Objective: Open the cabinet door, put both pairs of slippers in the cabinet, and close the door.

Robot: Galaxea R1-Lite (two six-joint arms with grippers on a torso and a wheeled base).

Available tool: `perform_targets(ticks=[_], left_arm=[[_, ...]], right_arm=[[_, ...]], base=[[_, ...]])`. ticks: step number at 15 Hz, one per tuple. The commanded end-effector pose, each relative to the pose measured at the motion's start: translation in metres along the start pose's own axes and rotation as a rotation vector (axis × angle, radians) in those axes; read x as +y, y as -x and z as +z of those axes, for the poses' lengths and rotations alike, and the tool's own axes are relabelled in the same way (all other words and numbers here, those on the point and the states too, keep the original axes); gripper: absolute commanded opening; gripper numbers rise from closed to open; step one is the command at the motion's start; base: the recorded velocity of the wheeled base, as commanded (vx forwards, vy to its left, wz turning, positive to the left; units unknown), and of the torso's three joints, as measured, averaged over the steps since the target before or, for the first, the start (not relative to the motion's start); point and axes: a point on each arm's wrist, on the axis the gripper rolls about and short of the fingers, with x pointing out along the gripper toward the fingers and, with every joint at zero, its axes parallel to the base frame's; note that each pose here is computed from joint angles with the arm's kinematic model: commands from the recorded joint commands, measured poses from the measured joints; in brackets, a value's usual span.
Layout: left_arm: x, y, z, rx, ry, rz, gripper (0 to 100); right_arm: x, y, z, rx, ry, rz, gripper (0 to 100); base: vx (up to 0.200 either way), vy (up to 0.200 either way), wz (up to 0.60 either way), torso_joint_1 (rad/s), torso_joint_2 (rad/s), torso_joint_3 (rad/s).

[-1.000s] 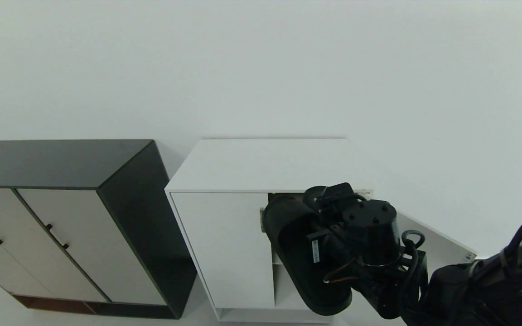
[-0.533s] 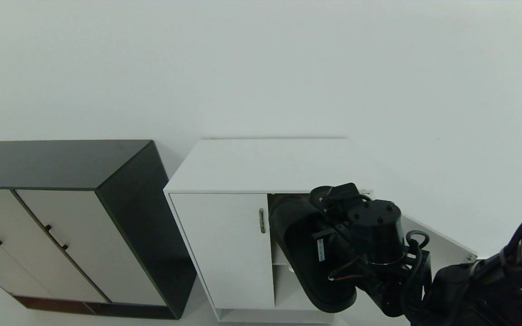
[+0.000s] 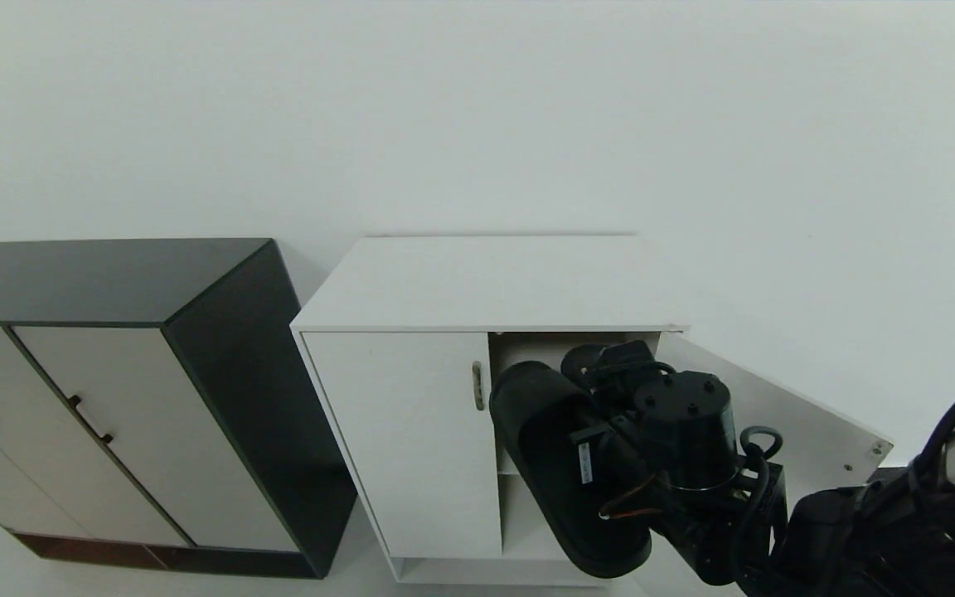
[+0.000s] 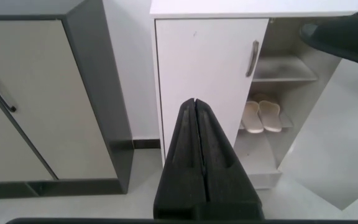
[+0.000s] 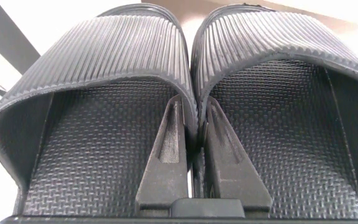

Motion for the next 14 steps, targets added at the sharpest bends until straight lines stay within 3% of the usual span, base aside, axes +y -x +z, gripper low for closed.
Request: perform_targets(ticks=[1, 14], left_arm=[[0.0, -0.0001, 0.0, 0.001, 0.0, 0.0, 0], [0.0, -0.0001, 0.0, 0.001, 0.0, 0.0, 0]], right_arm=[[0.0015, -0.0033, -0.0053, 0.012, 0.007, -0.001, 0], [0.0018, -0.0075, -0.0137, 0.025, 0.013, -0.005, 0]], base=[[0.0, 0.0, 0.0, -0.217, 0.52, 0.29], [0.0, 0.0, 0.0, -0.212, 0.53, 0.318]])
